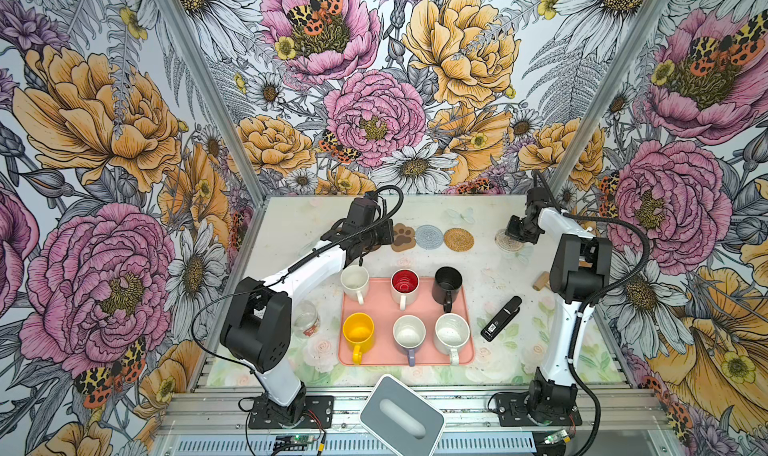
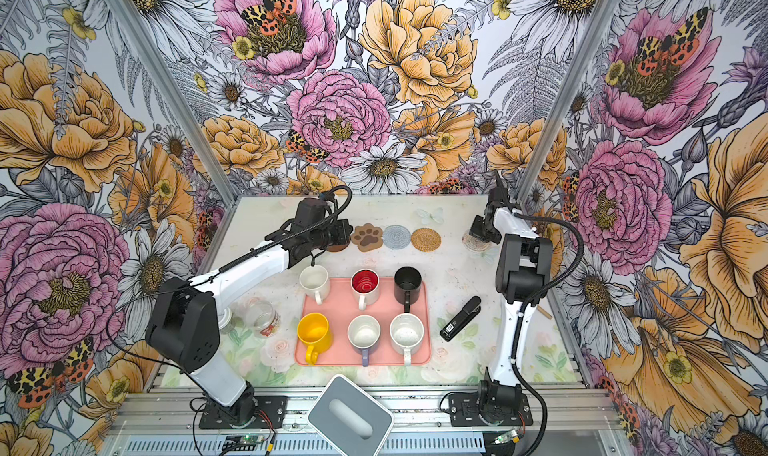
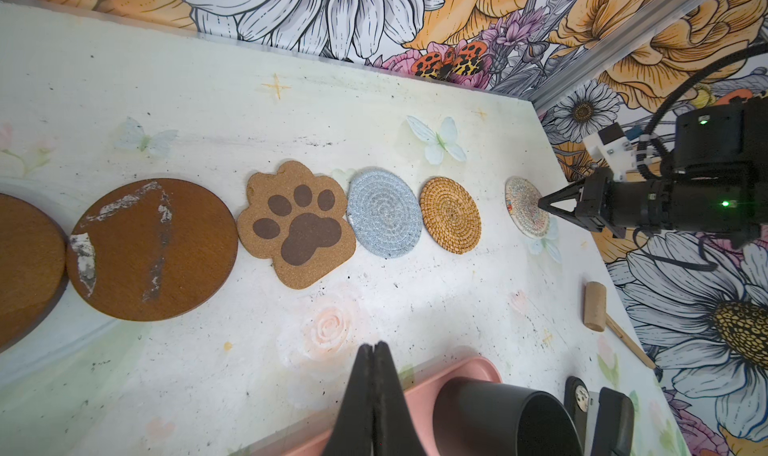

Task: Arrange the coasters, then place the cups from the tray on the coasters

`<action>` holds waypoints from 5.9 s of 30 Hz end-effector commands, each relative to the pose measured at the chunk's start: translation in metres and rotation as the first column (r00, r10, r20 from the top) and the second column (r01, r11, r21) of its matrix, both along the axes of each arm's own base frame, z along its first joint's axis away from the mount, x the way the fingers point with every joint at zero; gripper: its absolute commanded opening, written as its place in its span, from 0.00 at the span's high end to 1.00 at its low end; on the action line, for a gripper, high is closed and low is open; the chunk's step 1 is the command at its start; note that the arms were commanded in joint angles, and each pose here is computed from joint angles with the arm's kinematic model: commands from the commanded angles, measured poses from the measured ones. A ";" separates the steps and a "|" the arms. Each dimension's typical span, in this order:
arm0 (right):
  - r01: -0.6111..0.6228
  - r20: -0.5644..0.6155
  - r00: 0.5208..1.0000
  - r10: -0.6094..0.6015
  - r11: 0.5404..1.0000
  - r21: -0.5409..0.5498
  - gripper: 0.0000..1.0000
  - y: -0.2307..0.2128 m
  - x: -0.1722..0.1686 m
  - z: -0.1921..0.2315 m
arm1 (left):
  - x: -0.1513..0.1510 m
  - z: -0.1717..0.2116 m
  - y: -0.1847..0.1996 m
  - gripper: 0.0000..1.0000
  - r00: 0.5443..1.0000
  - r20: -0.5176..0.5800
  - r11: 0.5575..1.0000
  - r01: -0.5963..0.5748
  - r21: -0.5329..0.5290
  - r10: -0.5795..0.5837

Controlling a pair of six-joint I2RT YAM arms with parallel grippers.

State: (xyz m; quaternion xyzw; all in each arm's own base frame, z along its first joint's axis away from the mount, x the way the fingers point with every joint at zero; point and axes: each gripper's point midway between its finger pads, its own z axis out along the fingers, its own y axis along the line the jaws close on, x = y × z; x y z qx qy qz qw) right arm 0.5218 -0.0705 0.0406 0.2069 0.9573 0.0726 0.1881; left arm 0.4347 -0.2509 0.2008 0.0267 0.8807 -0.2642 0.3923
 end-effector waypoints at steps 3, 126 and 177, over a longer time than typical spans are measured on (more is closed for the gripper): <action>-0.019 0.015 1.000 0.019 0.999 0.040 1.00 0.006 0.009 -0.004 | 0.001 0.009 -0.001 1.00 1.000 0.015 1.000 -0.023 -0.005 0.023; -0.403 0.302 0.860 0.411 0.911 -0.090 0.47 0.243 -0.258 0.130 | -0.115 0.070 0.080 0.22 0.949 0.313 0.997 -0.060 0.041 0.044; -0.338 0.051 0.939 0.341 0.940 -0.055 0.52 0.266 -0.235 0.038 | -0.117 0.062 0.079 0.21 0.954 0.301 0.997 -0.035 0.074 0.012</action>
